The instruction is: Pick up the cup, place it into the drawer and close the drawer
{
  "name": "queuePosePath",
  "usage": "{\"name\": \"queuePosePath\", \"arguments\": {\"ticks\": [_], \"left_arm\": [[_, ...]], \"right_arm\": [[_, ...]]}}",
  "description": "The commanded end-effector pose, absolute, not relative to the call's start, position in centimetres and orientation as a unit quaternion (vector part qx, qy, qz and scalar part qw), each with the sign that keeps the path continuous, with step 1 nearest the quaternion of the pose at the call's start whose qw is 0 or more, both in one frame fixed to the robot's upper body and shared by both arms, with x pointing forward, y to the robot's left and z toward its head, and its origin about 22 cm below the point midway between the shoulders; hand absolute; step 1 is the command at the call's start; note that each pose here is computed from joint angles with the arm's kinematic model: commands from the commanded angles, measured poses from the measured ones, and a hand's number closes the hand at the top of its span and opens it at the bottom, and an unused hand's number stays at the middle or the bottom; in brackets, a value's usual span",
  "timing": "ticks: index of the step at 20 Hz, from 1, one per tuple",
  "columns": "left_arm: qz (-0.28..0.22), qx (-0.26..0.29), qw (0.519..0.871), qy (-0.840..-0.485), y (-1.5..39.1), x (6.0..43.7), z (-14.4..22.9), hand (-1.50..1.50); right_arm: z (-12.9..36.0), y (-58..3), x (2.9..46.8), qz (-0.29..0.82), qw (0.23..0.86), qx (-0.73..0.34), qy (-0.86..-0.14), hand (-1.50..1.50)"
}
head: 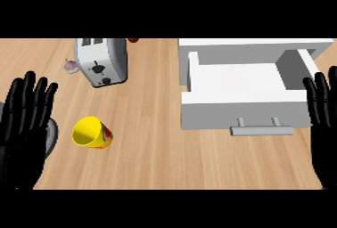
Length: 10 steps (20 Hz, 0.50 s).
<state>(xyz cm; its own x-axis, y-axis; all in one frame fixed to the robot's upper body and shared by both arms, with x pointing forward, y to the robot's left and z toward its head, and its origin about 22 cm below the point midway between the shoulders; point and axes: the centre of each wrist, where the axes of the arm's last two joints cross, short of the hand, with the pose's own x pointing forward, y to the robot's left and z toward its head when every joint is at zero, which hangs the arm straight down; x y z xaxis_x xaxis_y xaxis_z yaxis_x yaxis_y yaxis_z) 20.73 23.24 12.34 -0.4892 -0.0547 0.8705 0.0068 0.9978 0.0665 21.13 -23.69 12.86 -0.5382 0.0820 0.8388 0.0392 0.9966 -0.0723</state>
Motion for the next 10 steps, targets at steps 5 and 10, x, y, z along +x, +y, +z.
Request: {"name": "queuePosePath", "arguments": {"ticks": [5, 10], "left_arm": [[-0.022, 0.054, 0.486, -0.872, 25.1, 22.8, 12.6, -1.5], [0.06, -0.018, 0.535, -0.842, 23.7, 21.2, 12.3, -1.5]], "right_arm": [[12.8, -23.3, 20.5, 0.046, 0.502, -0.01, -0.863, -1.5], [13.8, -22.4, 20.9, 0.052, 0.546, 0.058, -0.834, -1.5]]}}
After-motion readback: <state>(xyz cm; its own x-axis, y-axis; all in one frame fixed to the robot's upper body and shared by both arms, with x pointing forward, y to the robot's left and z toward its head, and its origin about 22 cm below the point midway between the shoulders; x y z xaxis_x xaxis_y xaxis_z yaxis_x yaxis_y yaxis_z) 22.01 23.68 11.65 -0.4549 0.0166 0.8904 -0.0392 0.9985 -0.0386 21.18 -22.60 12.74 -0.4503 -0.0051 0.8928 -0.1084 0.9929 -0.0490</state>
